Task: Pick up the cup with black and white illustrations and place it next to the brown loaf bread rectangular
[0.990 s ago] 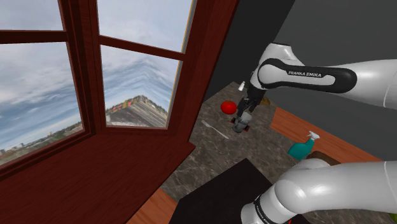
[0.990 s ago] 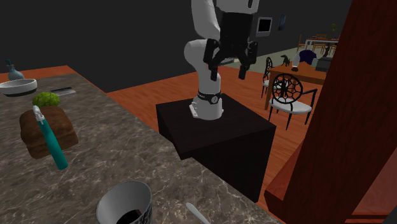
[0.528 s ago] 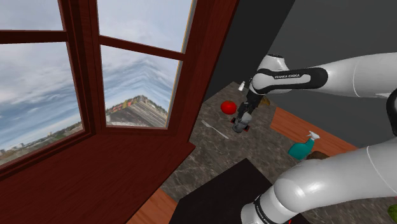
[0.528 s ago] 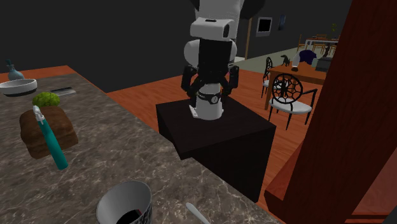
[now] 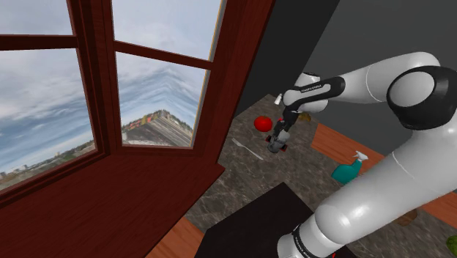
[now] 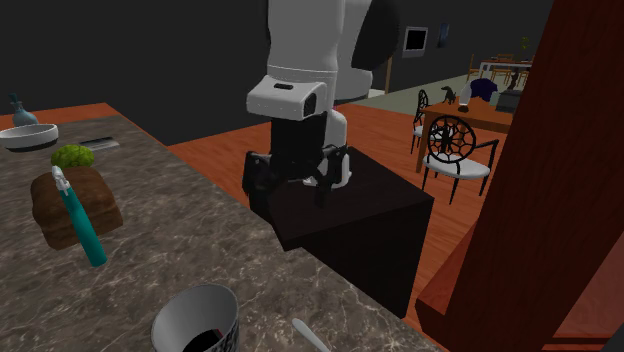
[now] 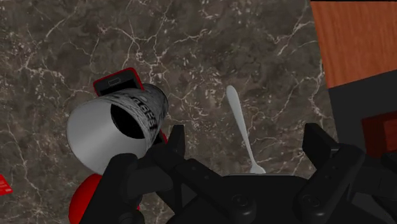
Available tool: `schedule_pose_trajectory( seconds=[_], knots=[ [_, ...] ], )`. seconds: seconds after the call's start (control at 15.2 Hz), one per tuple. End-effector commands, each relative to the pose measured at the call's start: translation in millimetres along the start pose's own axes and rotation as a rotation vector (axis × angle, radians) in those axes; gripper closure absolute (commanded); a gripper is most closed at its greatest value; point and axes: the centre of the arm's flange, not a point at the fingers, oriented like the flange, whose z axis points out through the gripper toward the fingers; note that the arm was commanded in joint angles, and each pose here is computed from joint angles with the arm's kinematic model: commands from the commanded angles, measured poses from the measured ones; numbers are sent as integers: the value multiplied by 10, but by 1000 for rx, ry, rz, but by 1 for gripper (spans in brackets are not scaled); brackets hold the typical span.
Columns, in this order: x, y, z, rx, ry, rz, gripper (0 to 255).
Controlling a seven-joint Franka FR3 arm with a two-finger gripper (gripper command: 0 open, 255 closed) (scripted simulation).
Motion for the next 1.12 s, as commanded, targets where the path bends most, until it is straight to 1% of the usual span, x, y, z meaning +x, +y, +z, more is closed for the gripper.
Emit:
schedule_pose_trajectory(
  seconds=[0.0, 0.59, 1.06],
  knots=[
    [93, 194, 201, -5, 1, -9, 0],
    [480, 1019, 920, -18, 4, -44, 0],
    [481, 1026, 1290, -18, 4, -44, 0]
  ],
)
